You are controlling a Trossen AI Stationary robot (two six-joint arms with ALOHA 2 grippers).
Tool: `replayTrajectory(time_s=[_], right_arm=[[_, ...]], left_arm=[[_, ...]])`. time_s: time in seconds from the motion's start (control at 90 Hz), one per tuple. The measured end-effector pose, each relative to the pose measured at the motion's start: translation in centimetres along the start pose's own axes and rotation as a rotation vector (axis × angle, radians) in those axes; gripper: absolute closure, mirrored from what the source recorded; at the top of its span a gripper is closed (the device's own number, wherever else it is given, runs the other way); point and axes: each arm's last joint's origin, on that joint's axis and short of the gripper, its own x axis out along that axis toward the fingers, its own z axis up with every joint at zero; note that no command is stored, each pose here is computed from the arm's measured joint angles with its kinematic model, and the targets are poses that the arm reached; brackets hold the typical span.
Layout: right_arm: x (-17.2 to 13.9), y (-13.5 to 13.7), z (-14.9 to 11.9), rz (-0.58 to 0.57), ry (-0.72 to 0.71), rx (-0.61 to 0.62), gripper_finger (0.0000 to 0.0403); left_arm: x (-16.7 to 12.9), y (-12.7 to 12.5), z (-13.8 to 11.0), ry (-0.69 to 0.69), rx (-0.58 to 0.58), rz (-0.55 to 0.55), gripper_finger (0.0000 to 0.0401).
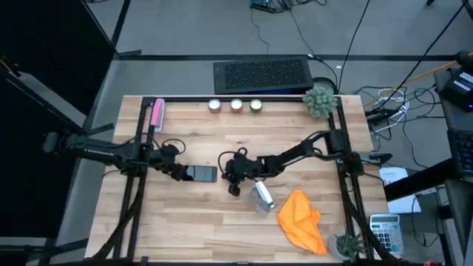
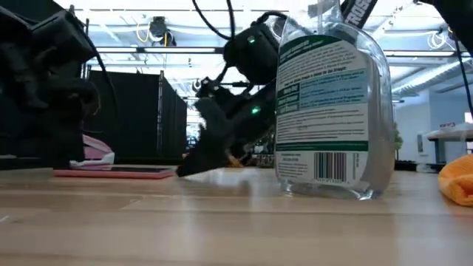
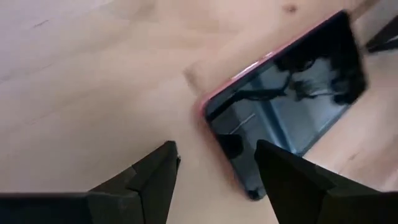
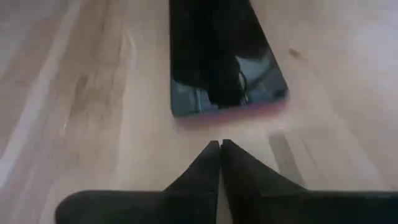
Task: Apply microfiber cloth
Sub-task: Spray the front of the cellphone using spray bottle
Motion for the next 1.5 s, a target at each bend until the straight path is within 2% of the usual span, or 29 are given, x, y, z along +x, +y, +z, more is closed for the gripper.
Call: replayTrajectory(time_s=[0.244, 0.578, 0.811, 1.033, 1.189, 1.389, 1.5], right_arm=[[1.4, 0.1, 0.1, -0.002, 0.004, 0.007, 0.0403], [1.5, 0.1, 0.1, -0.002, 0.007, 0.0, 0.0403], [1.6, 0.2, 0.3, -0.014, -0.037, -0.017, 0.0403], [1.7, 0.1, 0.4, -0.014, -0.053, -0.026, 0.0403], [1.7, 0.2, 0.6, -0.01, -0.077, -0.025, 0.0403], [1.4, 0.2, 1.1, -0.006, -0.087, -0.019, 0.0403], [0.3, 0.2, 2.4, -0.009, -0.081, -0.013, 0.0403]], left_arm=[[0.8, 0.0, 0.0, -0.04, -0.019, -0.073, 0.0196], [1.2, -0.1, 0.0, -0.086, -0.031, -0.121, 0.0195], [0.8, -1.8, 0.7, -0.157, -0.017, -0.298, 0.0196], [0.7, -2.3, 1.1, -0.226, 0.011, -0.329, 0.02], [0.7, -2.3, 1.1, -0.237, 0.04, -0.319, 0.0249], [0.6, -2.5, 1.3, -0.275, 0.117, -0.321, 0.0377], [0.5, -2.5, 1.4, -0.292, 0.132, -0.316, 0.0386]])
